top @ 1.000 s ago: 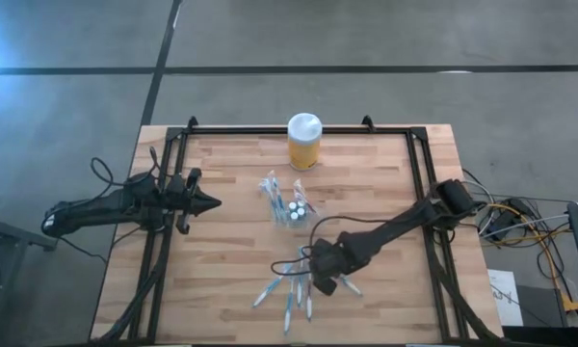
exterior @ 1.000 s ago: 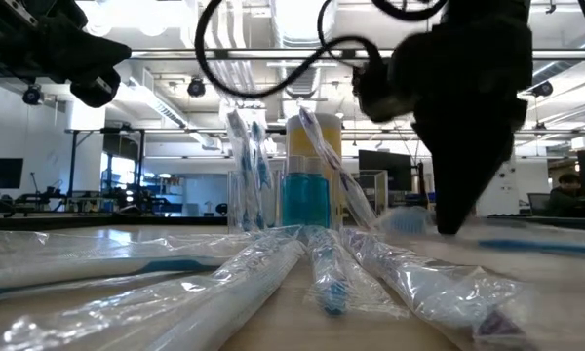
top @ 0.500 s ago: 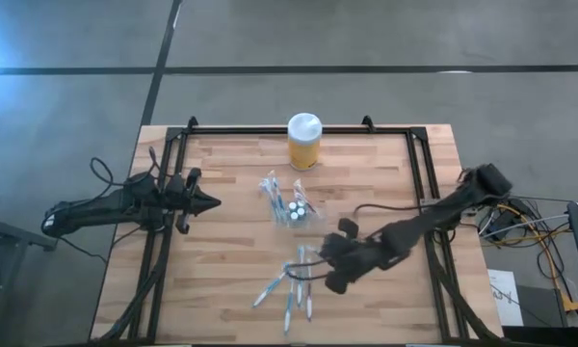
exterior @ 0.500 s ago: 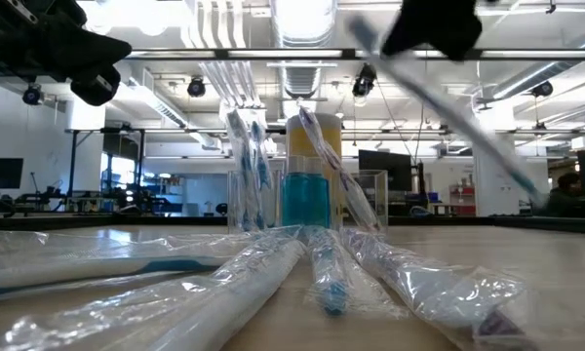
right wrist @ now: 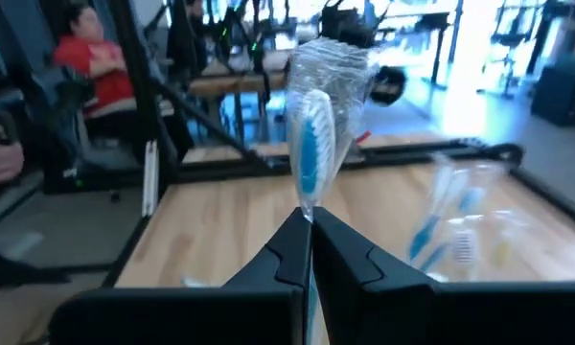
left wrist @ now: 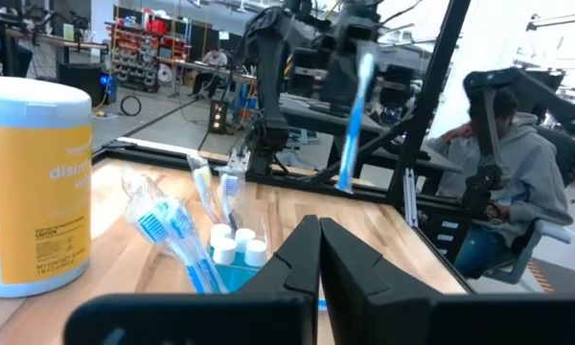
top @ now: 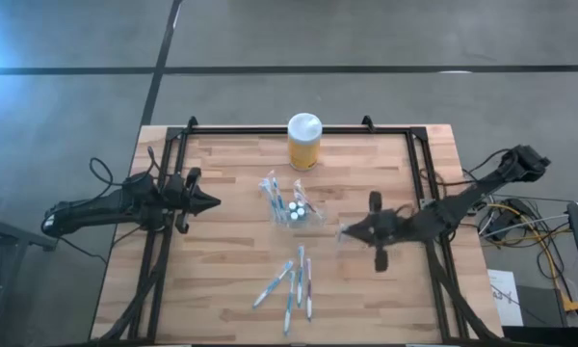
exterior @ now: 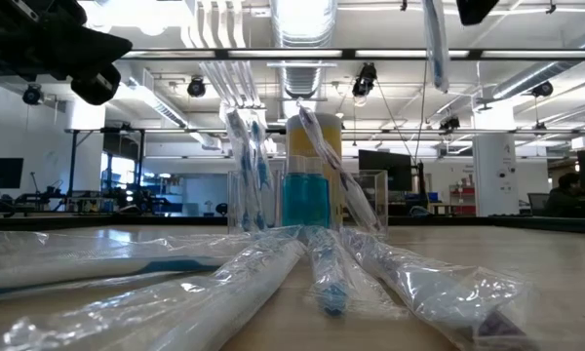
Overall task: Pick & Place toothbrushing station
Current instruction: Put the blue toothbrush into the transparent organizer
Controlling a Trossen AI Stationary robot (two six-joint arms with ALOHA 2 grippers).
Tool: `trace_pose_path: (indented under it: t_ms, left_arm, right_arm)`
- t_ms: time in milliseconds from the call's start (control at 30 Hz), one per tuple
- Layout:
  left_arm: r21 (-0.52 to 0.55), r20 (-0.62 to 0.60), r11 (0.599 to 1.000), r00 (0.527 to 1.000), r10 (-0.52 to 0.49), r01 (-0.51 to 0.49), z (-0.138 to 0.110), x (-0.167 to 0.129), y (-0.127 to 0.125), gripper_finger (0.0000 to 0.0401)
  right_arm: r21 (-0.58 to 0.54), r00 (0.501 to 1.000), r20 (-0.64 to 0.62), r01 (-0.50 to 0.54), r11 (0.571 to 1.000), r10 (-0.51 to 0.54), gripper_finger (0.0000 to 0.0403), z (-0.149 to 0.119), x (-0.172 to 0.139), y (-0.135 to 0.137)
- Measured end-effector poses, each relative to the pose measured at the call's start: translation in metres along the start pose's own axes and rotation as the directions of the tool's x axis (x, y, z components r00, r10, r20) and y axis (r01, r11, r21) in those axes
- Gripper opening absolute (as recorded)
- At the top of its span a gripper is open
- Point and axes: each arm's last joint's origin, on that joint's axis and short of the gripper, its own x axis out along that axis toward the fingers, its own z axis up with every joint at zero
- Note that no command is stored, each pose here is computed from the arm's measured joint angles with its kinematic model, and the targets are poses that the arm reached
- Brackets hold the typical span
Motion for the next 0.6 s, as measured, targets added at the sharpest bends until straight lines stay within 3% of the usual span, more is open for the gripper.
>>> trace_pose_path:
  t_ms: [200,300,600]
  left_arm:
    - [-0.001,0.005,1.000,1.000,0.017,-0.017,0.000,0.000,0.000,0.0009]
    - [0.007,0.005,1.000,1.000,0.021,-0.021,0.000,0.000,0.001,0.0012]
    - [0.031,0.006,0.999,1.000,0.023,-0.024,0.000,0.000,0.001,0.0009]
  right_arm:
    - [-0.005,0.996,0.091,0.015,1.000,-0.014,0.0008,-0.018,-0.024,-0.034]
    - [-0.014,0.985,0.170,-0.027,1.000,0.029,0.0008,-0.026,-0.037,-0.046]
    - [-0.003,0.970,0.242,-0.034,0.999,0.034,0.0008,-0.066,-0.056,-0.065]
